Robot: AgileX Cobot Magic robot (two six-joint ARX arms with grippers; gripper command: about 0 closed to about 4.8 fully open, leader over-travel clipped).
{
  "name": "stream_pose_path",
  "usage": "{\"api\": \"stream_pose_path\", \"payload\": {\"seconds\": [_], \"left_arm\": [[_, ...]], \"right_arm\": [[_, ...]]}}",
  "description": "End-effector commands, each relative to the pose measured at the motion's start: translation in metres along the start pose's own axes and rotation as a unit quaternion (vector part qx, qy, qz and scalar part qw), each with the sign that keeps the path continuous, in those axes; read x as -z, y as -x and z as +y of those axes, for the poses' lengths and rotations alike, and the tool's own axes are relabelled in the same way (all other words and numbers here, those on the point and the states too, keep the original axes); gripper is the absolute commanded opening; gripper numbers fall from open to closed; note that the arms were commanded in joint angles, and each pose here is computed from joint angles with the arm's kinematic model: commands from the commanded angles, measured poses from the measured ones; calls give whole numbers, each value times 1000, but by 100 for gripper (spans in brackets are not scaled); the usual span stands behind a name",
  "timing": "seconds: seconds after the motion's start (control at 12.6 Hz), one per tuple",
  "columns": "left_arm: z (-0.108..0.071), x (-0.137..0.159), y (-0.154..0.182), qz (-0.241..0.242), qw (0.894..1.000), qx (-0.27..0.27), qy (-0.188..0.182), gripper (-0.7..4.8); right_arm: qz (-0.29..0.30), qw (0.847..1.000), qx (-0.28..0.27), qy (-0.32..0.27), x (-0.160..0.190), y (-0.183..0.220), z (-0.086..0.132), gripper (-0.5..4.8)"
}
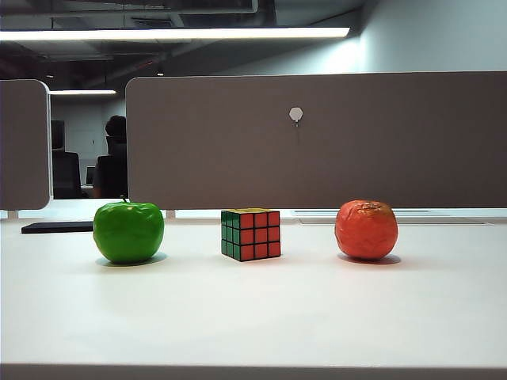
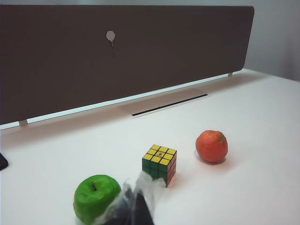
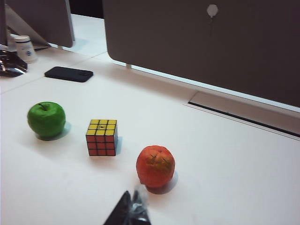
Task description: Move all the fruits on the tabletop near the face of the Rubik's cube that has the color most similar to each fruit.
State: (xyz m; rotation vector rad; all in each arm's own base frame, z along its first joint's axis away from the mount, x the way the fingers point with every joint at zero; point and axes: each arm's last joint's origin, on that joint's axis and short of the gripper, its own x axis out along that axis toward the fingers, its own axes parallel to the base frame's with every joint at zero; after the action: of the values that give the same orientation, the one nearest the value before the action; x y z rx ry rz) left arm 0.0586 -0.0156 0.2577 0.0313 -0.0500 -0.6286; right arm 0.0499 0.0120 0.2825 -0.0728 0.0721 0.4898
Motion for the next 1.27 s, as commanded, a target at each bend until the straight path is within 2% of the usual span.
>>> {"api": "stream_pose_path", "payload": {"seconds": [0.08, 0.24, 0.32, 0.4, 0.64, 0.71, 0.95, 1.03, 1.19, 1.27], "left_arm": [[0, -3, 0, -7, 1000, 0, 6, -5], [1, -2, -1, -2, 1000, -1, 17, -5], [9, 2, -11, 28, 998, 1, 52, -6], [10, 2, -14, 32, 998, 2, 56, -6], [18, -1, -23, 23, 999, 3, 44, -6], [24, -10, -31, -10, 1000, 3, 17, -5], [29, -6, -37, 3, 1000, 5, 30, -5], [35, 5, -44, 47, 998, 2, 31, -5], [35, 6, -44, 53, 998, 0, 34, -5], [35, 6, -44, 55, 998, 1, 32, -5]], "right_arm": [[25, 1000, 1, -15, -9, -5, -4, -1], [73, 996, -13, -44, -15, -25, -16, -1], [59, 998, -14, -26, -19, -33, -22, -1], [53, 998, -14, -16, -21, -33, -22, -1], [40, 999, -13, -6, -24, -36, -24, 1], [56, 998, -38, -11, -21, -45, -24, 63], [72, 994, -76, -3, -20, -63, -18, 69], [166, 984, -47, 50, 2, -141, 18, 373], [178, 982, -50, 46, 7, -148, 18, 409], [185, 981, -48, 42, 10, -153, 18, 445]]}}
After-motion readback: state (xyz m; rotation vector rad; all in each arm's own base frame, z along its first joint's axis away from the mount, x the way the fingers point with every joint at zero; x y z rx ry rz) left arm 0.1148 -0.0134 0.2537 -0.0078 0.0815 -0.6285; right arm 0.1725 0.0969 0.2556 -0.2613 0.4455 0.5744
